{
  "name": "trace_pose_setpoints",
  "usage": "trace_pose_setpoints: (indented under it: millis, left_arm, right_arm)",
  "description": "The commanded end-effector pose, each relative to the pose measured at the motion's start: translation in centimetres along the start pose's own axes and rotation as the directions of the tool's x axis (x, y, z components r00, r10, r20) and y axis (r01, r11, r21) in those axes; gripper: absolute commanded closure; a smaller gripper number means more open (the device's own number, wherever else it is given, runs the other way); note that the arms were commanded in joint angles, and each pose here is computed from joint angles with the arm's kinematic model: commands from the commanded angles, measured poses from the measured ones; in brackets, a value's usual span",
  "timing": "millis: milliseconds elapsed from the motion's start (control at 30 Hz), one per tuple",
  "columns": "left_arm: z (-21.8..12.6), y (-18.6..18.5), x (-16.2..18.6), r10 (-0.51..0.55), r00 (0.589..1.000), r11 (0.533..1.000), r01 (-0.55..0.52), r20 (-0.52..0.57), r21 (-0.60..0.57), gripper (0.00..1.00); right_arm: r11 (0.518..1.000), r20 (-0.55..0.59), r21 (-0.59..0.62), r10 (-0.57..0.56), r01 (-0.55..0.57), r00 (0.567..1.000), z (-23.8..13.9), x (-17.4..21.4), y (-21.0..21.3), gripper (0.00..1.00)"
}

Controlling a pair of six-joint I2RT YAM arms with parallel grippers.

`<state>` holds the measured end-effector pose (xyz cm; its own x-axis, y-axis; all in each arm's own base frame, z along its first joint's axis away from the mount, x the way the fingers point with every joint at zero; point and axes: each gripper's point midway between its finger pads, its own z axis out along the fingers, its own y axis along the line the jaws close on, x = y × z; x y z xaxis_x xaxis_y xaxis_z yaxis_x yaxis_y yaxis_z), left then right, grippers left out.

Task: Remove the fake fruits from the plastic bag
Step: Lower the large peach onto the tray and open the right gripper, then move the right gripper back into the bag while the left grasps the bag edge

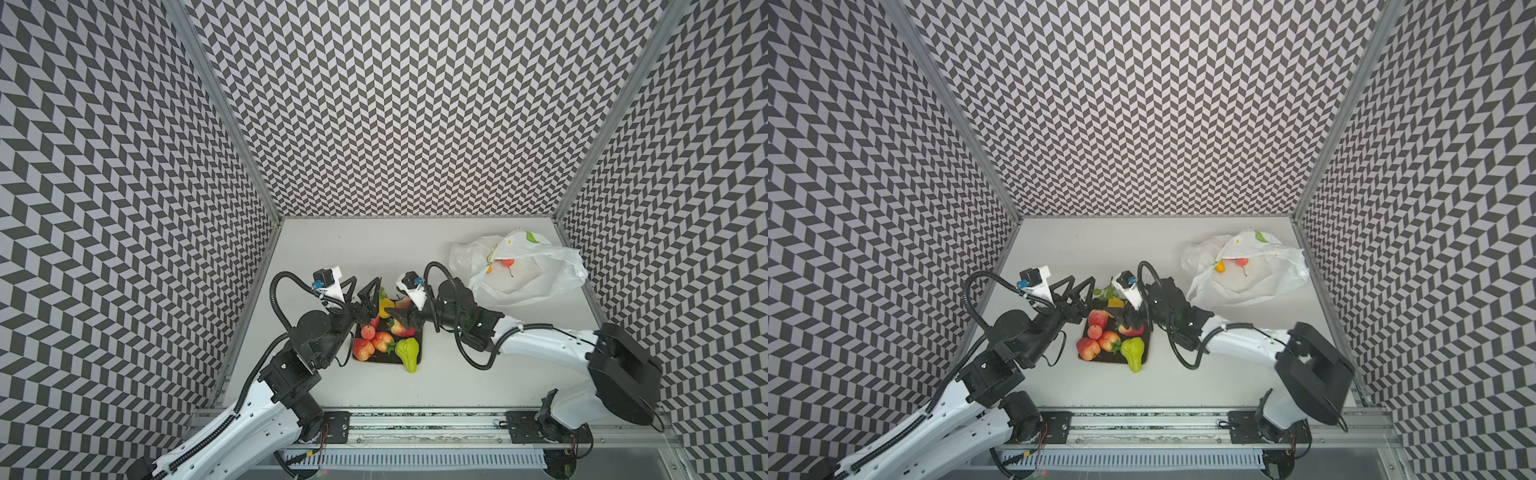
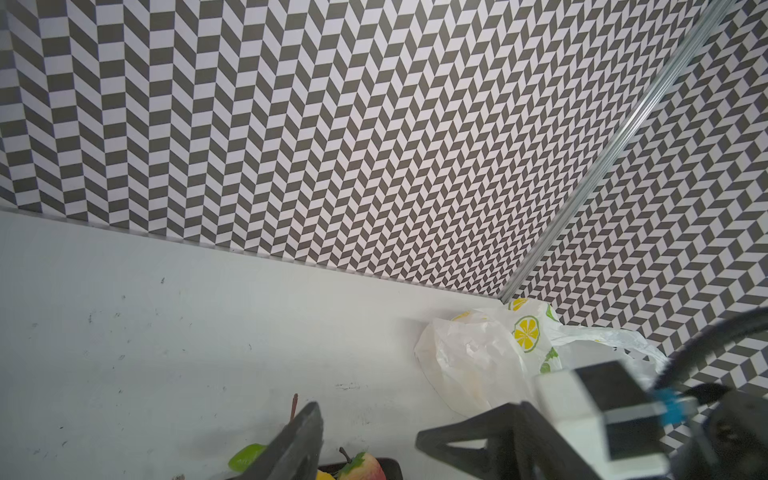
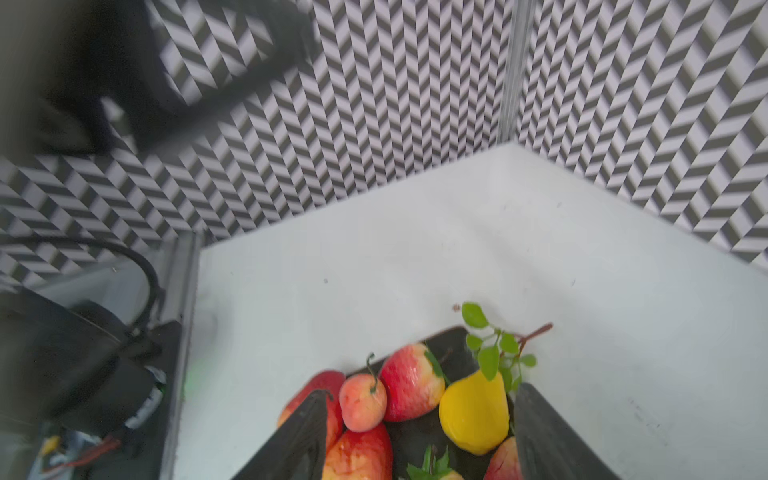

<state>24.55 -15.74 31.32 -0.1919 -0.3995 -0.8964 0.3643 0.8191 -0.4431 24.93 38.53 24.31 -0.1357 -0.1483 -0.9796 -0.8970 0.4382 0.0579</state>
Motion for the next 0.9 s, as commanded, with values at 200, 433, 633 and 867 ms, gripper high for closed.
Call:
trace_pose_setpoints:
  millis: [200, 433, 633, 867]
  left_arm:
    - [1.3, -3.1, -0.3, 0.015, 0.999, 0.992, -0.011, -0.034, 0.124, 0.24]
    - [4.1, -7.0, 1.8, 0.041, 0.99, 0.969, -0.007, -0.132, 0.248, 0.21]
    - [7.4, -13.3, 7.6, 0.248, 0.918, 0.922, -0.126, -0.308, 0.366, 0.2]
    - [11.8, -17.5, 13.1, 0.367, 0.839, 0.896, -0.203, -0.4, 0.396, 0.14]
  right_arm:
    - [0.926, 0.158, 0.317, 0.164, -0.207, 0.974, -11.3, -3.9, -3.7, 0.36]
    - [0.619, 0.256, 0.645, 0.379, -0.449, 0.889, -20.7, -0.7, -9.4, 0.41]
    - [0.412, 0.33, 0.74, 0.466, -0.531, 0.821, -25.0, 2.0, -15.1, 0.45]
    - [0.232, 0.44, 0.742, 0.54, -0.629, 0.718, -25.3, 6.2, -20.5, 0.44]
